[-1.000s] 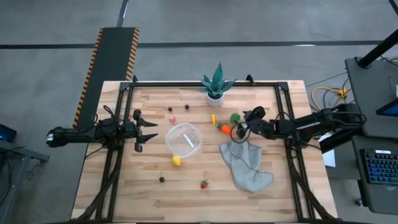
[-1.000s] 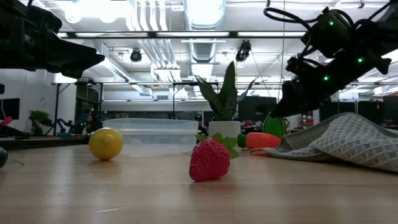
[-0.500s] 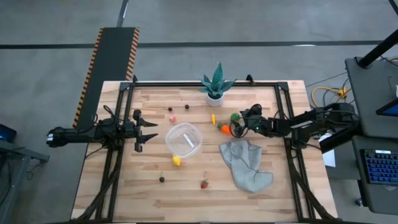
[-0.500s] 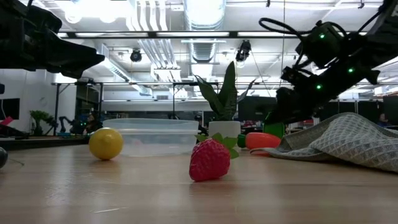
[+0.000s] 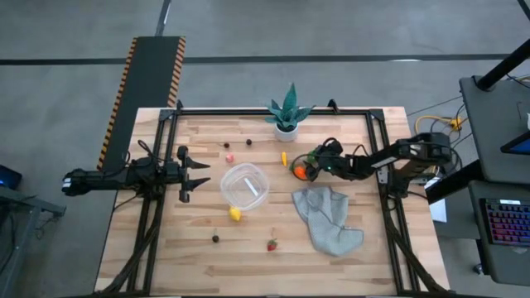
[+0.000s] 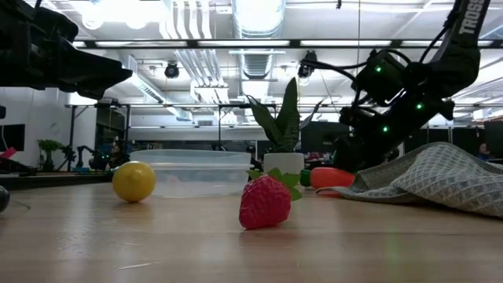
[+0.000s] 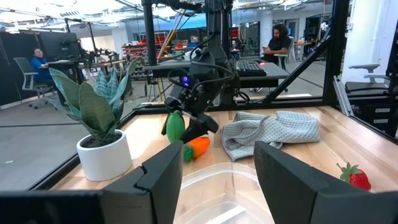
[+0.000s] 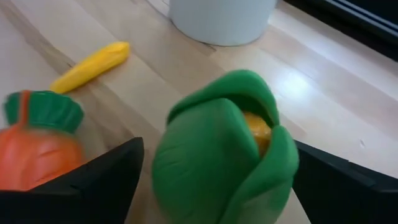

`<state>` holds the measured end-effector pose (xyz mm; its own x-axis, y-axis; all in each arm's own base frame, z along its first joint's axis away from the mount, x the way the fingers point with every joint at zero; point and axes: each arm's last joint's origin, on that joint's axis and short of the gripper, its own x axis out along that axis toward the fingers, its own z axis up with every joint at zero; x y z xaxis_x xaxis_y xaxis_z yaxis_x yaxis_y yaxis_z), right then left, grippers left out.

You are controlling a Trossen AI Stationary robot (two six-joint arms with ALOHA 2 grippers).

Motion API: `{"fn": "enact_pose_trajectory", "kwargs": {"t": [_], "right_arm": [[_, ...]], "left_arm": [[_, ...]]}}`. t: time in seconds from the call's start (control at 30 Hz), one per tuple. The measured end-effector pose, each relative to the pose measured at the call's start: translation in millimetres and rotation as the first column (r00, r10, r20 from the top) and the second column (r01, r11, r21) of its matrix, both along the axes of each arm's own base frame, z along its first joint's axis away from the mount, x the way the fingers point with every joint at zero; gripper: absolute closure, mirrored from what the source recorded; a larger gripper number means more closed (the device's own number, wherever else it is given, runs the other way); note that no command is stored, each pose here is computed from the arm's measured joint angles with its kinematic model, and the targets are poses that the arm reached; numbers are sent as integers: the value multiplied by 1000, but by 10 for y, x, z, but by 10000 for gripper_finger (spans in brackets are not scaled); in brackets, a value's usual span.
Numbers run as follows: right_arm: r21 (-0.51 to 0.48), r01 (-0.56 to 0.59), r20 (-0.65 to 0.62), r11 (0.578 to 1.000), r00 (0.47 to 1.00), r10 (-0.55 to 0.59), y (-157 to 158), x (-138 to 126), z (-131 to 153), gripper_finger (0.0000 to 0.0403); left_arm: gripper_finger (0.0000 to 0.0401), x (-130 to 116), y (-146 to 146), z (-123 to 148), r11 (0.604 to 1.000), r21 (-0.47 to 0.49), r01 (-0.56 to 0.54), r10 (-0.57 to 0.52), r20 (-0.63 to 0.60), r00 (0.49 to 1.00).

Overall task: Pick and placing Produce into tupperware
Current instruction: Put the green corn into the transparent bin

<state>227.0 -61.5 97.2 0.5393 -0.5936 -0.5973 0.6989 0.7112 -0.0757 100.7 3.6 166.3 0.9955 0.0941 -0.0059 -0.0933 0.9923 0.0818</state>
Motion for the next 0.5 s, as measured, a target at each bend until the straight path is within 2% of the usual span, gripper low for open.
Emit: {"fn": "enact_pose_trajectory", "kwargs": {"t": [0.5], "right_arm": [[-10,-4,23,1000,1000,5,0,6,57,122]], "left_arm": [[218,0,0,-8,1000,0,0,0,-8,1000]]}}
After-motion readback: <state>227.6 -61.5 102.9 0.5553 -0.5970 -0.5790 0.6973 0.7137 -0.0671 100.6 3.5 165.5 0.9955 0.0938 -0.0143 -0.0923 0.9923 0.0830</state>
